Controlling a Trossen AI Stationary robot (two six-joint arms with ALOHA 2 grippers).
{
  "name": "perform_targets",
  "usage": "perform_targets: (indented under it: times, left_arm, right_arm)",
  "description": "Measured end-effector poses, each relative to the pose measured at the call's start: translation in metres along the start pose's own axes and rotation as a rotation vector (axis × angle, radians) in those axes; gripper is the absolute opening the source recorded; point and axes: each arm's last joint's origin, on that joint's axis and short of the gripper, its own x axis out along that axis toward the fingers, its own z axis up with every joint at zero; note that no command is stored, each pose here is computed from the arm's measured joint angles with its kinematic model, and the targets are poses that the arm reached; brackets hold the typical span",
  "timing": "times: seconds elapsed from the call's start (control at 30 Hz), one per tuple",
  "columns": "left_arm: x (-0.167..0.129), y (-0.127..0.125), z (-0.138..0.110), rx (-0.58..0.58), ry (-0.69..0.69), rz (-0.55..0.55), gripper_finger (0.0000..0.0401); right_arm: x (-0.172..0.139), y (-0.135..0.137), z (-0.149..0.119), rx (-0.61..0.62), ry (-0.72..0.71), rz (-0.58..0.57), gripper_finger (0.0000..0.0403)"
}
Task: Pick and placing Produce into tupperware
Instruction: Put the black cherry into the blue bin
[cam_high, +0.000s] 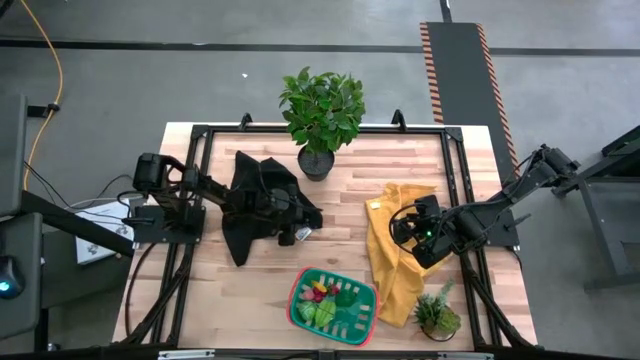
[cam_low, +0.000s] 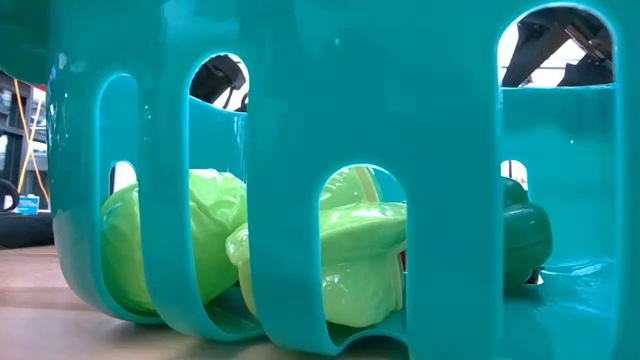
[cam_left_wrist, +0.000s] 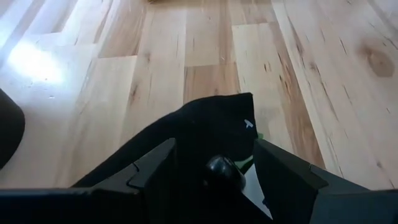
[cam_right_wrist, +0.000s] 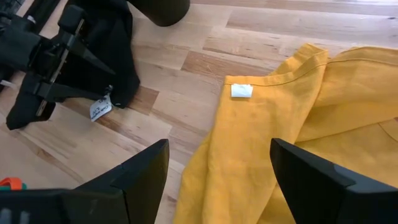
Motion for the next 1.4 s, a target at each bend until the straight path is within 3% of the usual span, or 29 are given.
perform_targets:
  times: [0.73,1.17,1.4]
  left_arm:
    - [0.0038,-0.0016,-0.0076,-0.011,0.046,-0.026,0.0197]
    - [0.0037,-0.0026,-0.0077,-0.013,0.044,-0.059,0.0114]
    - [0.0037,-0.0026,-0.0076,-0.021,0.044,-0.059,0.0112]
  right_arm:
    - [0.0000,-0.0010,0.0001,-0.007,0.001,-0.008,0.0270]
    - [0.0000,-0.0016,0.0001,-0.012,0.001,-0.013,0.0270]
    - [0.0000,-0.0020,0.0002,-0.015,0.000,-0.017,0.0270]
